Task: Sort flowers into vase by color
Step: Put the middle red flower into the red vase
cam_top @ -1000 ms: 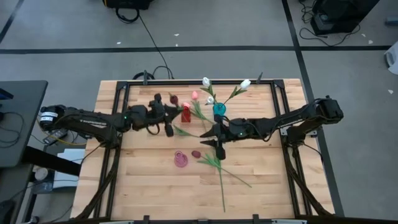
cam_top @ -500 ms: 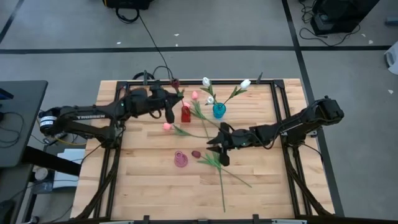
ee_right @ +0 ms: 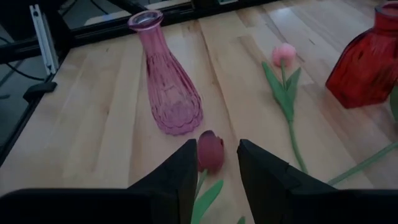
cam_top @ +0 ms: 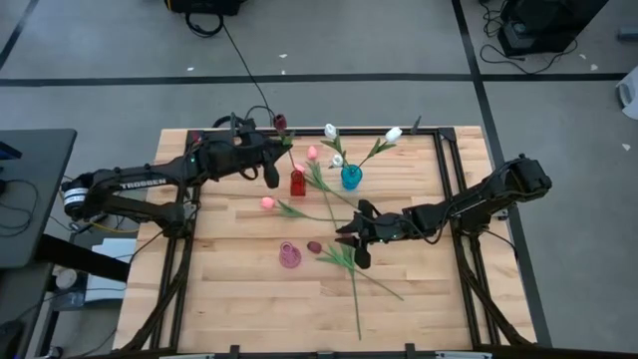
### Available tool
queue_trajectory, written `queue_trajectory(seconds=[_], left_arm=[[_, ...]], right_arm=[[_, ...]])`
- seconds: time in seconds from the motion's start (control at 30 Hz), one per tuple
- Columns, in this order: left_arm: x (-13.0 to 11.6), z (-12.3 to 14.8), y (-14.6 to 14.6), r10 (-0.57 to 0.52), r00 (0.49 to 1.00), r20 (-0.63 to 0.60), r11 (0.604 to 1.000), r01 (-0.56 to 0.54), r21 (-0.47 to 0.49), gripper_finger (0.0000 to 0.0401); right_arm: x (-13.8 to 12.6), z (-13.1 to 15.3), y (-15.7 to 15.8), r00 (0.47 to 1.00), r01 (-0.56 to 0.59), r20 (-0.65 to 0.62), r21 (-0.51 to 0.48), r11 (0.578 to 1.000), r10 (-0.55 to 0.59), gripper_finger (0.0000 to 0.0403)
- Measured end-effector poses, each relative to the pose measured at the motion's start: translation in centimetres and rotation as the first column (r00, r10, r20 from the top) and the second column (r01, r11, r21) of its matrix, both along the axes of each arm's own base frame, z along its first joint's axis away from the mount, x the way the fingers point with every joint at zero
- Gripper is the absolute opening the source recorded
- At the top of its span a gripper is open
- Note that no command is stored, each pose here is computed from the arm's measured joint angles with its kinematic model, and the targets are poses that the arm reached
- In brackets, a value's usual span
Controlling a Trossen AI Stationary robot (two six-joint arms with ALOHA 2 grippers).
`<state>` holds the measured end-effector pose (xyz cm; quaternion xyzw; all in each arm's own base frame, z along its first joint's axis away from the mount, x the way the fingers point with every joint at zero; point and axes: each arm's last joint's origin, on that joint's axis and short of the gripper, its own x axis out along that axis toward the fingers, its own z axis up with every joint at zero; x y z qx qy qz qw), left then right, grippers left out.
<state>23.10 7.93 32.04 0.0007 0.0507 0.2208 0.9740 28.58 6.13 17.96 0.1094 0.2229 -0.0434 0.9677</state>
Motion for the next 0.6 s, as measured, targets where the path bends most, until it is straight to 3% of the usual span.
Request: queue_trajectory(seconds=[0.6], left_arm=[[2.5, -4.1, 1.2, -0.036, 0.986, -0.163, 0.99, 0.013, -0.139, 0.0042]], right_arm=[[-0.1, 0.0, 0.3, 0.999, 0.048, 0.002, -0.044, 0.998, -0.048, 0.0128]])
